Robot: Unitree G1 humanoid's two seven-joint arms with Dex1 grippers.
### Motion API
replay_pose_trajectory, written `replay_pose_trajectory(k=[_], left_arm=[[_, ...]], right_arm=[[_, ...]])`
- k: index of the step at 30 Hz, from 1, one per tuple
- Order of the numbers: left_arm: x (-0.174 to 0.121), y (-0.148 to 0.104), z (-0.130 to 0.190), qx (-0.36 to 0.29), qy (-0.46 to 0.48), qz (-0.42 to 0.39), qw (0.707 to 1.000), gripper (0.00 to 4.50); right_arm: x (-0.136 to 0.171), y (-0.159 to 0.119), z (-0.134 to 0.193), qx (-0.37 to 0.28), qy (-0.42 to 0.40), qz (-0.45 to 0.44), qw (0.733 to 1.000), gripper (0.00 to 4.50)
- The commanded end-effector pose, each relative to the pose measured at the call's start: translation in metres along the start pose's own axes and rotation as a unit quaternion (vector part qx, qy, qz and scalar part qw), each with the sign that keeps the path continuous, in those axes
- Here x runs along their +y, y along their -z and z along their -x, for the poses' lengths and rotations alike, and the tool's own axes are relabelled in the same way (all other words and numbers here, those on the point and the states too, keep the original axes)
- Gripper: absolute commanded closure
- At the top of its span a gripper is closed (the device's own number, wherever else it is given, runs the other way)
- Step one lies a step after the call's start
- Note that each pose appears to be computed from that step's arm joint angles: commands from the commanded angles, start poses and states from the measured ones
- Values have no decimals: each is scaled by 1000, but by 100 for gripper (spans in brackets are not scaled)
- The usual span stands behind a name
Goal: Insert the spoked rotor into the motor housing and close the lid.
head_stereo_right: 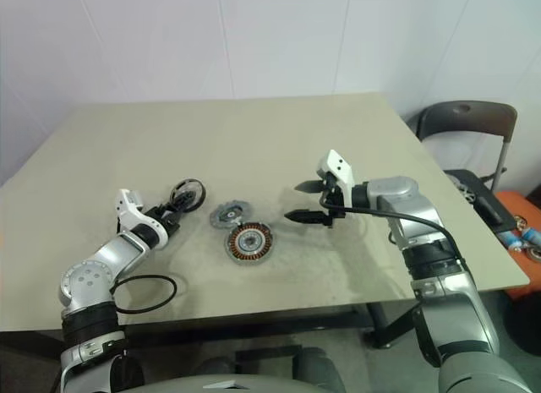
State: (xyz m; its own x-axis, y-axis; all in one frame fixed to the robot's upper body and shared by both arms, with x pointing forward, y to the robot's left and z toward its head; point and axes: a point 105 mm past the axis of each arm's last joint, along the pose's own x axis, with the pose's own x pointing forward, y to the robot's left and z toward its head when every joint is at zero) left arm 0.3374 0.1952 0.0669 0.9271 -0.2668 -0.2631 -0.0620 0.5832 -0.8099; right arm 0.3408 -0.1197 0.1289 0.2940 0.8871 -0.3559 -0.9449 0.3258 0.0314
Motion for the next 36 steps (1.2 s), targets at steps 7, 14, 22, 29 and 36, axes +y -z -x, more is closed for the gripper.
replay_pose_trajectory(k=[7, 14, 22, 29, 36], left_arm=[[-6, -8, -2, -12, 2, 18, 1000, 0], [-9, -9, -6, -17, 8, 12, 1000, 0], [-8, -14, -24, -9, 4, -3, 1000, 0], [-12, -12, -34, 9, 14, -9, 1000, 0], [-5, -12, -38, -4, -5, 25, 1000, 160]], right_arm=[[-1, -14, 0, -15, -1, 21, 1000, 4], [0, -16, -2, -16, -3, 26, 1000, 4], [1, -17, -4, -15, -4, 30, 999, 4], [1, -16, -3, -14, -1, 30, 999, 4], [0, -16, -3, -12, 0, 31, 999, 0]])
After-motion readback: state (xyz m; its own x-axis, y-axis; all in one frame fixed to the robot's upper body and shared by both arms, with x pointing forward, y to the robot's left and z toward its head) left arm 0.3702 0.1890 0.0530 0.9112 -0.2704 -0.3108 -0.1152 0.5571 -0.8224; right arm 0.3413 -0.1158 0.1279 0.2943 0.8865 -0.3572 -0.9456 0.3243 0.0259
